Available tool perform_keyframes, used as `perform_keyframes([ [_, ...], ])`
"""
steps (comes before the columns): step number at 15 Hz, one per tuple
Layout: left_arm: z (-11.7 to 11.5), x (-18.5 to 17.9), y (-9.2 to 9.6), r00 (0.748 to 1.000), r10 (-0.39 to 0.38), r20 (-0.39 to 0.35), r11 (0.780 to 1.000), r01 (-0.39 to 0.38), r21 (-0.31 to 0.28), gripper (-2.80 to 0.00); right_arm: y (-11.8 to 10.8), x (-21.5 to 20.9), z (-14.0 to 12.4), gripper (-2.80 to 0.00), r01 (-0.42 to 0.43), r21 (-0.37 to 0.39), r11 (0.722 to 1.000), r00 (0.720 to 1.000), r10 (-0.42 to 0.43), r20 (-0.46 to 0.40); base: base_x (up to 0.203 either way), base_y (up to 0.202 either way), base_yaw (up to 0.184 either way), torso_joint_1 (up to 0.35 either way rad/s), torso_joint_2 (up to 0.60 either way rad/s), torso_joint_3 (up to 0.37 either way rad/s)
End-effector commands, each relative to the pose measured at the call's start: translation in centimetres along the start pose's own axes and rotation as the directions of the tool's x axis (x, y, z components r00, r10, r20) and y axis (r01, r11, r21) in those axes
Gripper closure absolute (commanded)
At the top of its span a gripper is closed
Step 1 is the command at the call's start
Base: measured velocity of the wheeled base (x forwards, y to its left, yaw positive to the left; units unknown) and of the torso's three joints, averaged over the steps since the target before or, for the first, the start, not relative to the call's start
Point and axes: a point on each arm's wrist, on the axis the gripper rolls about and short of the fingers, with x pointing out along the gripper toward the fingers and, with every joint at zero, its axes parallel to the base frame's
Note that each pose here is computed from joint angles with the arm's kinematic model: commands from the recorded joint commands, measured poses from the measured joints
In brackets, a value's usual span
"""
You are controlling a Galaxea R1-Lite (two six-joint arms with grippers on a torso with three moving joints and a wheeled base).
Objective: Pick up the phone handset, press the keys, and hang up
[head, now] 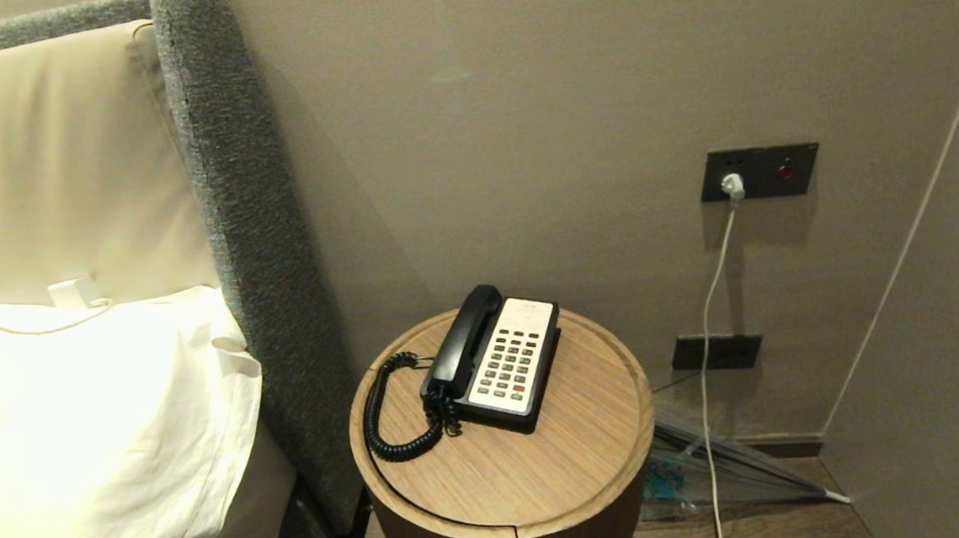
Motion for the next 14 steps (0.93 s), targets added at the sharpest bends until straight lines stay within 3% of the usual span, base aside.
perform_keyframes([
  [1, -0.21, 0.06, 0.00, 1.000, 0.000, -0.008, 1.000, 0.000, -0.001, 0.00, 0.00, 0.00, -0.01, 0.00, -0.002, -0.001, 1.000, 1.000, 0.002, 0.000, 0.000, 0.000, 0.000, 0.000, 0.00, 0.000],
  [14, -0.24, 0.07, 0.00, 1.000, 0.000, -0.010, 1.000, 0.000, -0.001, 0.00, 0.00, 0.00, -0.01, 0.00, -0.002, -0.001, 1.000, 1.000, 0.002, 0.000, 0.000, 0.000, 0.000, 0.000, 0.00, 0.000],
])
